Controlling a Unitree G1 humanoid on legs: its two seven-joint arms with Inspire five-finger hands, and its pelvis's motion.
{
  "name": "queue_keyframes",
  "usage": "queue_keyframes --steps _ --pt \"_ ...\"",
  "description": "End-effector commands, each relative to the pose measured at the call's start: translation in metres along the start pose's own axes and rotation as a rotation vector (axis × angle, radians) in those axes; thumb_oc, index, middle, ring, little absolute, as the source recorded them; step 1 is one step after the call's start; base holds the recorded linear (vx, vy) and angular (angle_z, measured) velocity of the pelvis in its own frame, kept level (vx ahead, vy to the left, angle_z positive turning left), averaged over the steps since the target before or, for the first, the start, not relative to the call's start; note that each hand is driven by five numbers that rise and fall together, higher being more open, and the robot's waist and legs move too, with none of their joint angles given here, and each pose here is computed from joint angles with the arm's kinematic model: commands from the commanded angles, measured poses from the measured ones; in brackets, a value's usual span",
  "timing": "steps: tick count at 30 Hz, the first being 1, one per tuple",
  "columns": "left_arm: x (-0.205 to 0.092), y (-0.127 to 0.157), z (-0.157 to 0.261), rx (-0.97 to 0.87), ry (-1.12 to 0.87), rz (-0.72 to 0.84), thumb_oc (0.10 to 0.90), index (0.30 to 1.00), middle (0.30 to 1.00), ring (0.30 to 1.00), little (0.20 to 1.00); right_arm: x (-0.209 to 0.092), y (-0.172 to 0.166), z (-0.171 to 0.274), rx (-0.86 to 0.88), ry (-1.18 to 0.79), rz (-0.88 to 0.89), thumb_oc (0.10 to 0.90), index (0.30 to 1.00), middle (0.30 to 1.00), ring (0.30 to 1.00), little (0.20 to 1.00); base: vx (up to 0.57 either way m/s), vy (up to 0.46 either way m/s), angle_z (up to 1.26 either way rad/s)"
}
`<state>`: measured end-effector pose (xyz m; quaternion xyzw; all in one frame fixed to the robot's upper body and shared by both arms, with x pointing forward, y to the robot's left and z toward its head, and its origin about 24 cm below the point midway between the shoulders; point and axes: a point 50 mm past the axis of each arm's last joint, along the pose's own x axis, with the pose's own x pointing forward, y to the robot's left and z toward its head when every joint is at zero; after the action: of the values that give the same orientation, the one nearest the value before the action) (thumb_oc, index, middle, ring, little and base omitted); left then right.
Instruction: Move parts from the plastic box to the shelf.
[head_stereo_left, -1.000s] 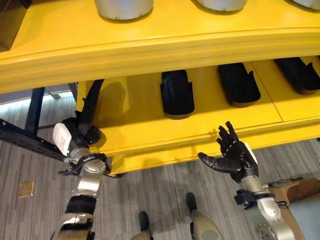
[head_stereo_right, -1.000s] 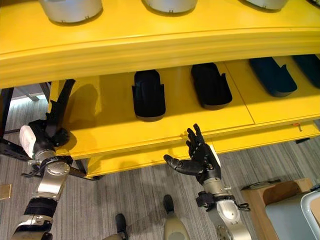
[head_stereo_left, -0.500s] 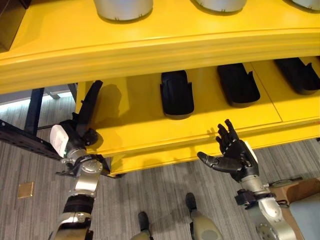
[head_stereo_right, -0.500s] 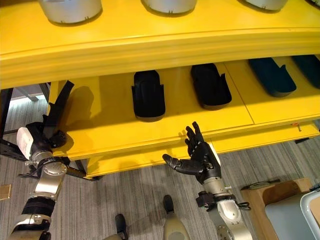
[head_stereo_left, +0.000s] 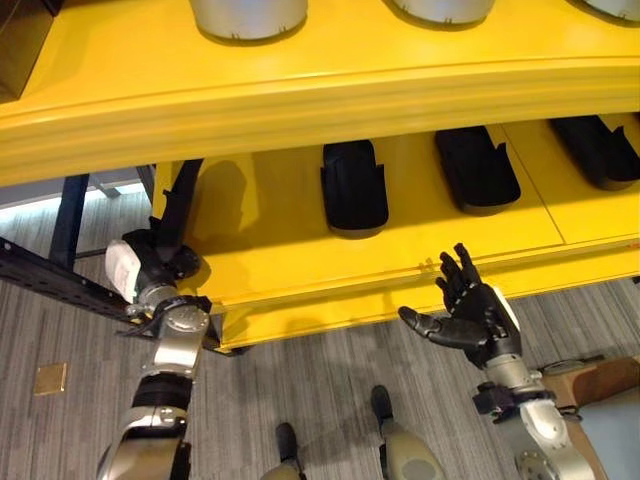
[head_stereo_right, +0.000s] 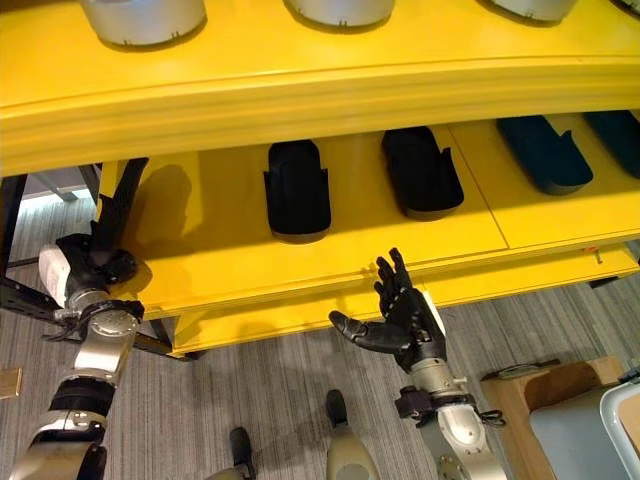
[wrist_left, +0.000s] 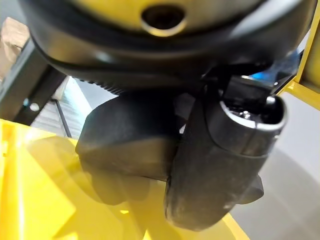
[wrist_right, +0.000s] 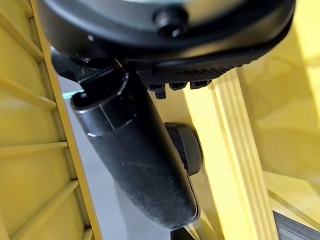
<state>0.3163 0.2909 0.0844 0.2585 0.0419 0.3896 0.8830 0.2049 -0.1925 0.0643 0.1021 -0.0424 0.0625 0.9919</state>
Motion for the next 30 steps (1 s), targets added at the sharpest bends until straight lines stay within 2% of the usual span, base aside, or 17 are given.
queue_keyframes --steps 1,2,15,30 --pt "0.03 0.023 0.063 -0.07 -0.216 0.123 0.865 0.951 0.951 0.951 0.951 0.004 0.007 0.051 -0.003 -0.27 0.057 0.9 1.0 1.0 1.0 1.0 0.0 0.0 0.0" --pt "0.03 0.023 0.064 -0.069 -0.219 0.119 0.9 1.0 1.0 1.0 1.0 0.004 0.007 0.051 -0.003 -0.267 0.057 0.9 1.0 1.0 1.0 1.0 0.0 0.0 0.0" --pt "0.033 0.024 0.088 -0.106 -0.285 0.113 0.9 1.0 1.0 1.0 1.0 0.003 0.004 0.049 -0.014 -0.258 0.046 0.9 1.0 1.0 1.0 1.0 0.0 0.0 0.0" --pt "0.02 0.025 0.112 -0.243 -0.38 0.099 0.9 1.0 1.0 1.0 1.0 0.004 0.003 0.048 -0.02 -0.254 0.029 0.9 1.0 1.0 1.0 1.0 0.0 -0.001 0.01"
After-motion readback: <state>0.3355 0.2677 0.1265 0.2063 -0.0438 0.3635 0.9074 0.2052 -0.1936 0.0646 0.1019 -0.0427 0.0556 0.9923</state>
